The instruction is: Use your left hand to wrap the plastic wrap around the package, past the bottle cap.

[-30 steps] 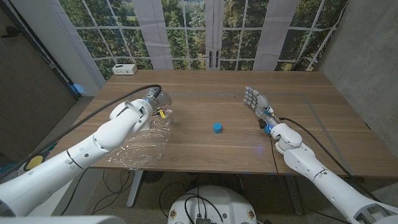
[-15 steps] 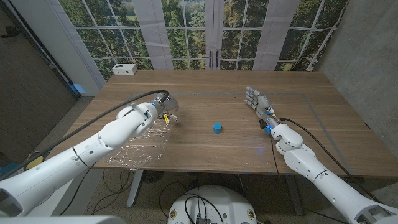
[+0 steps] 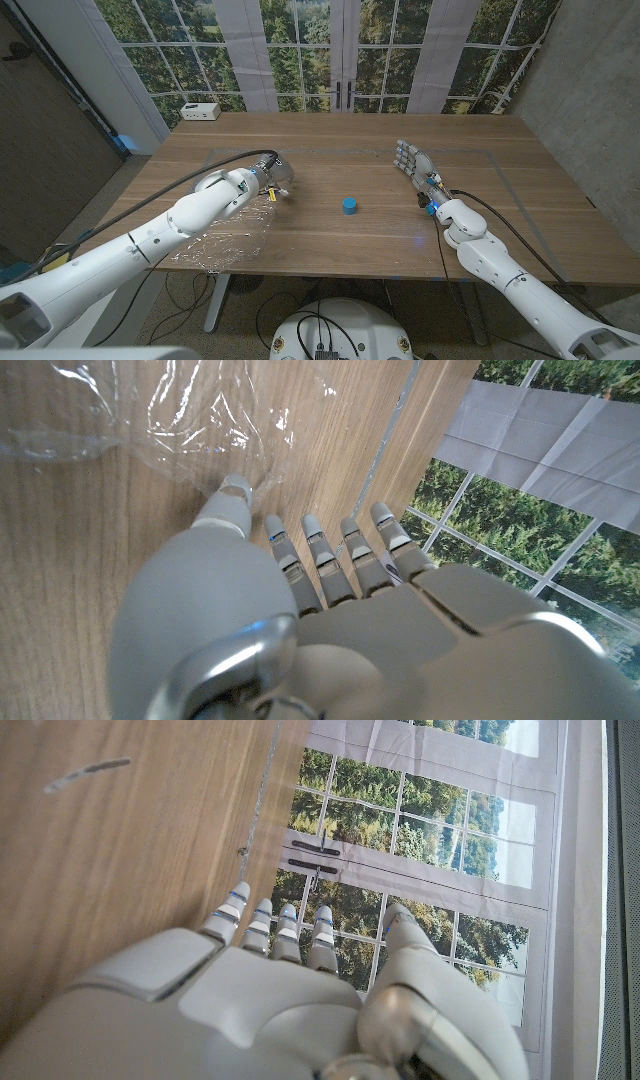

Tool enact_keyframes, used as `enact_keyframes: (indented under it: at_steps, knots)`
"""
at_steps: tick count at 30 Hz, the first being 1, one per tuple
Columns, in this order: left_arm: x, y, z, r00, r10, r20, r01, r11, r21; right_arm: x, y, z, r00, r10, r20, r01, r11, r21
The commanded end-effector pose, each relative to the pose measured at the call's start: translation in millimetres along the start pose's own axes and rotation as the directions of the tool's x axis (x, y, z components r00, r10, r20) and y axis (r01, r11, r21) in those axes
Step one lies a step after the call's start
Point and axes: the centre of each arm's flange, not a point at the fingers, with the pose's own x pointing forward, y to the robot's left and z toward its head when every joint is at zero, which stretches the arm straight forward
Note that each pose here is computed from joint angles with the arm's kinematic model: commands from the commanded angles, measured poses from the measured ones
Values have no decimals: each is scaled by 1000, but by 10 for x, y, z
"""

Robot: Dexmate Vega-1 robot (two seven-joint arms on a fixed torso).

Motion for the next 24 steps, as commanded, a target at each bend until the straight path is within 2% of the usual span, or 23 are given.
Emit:
enact_keyframes:
  at_steps: [1,12,14,16,20,24]
  knots:
    - [106,-103,99,1000,1,25,-1,1000,11,30,2,-30,1000,2,-8,-2,1000,5]
    - [132,-220,153,998,66,12,-66,997,42,31,14,-15,1000,1,-11,-1,1000,-4]
    - [128,-250,151,996,89,3,-89,996,18,19,13,-7,1000,-2,-10,2,1000,-10]
    - [115,-276,161,992,125,-12,-124,991,45,10,14,-3,1000,-4,-8,4,1000,-9]
    - [82,-279,104,992,126,-29,-126,992,7,-5,23,7,1000,-5,-7,5,1000,-7]
    - [-25,-227,11,987,147,-59,-147,989,-7,-18,32,13,1000,-7,-6,7,1000,-7]
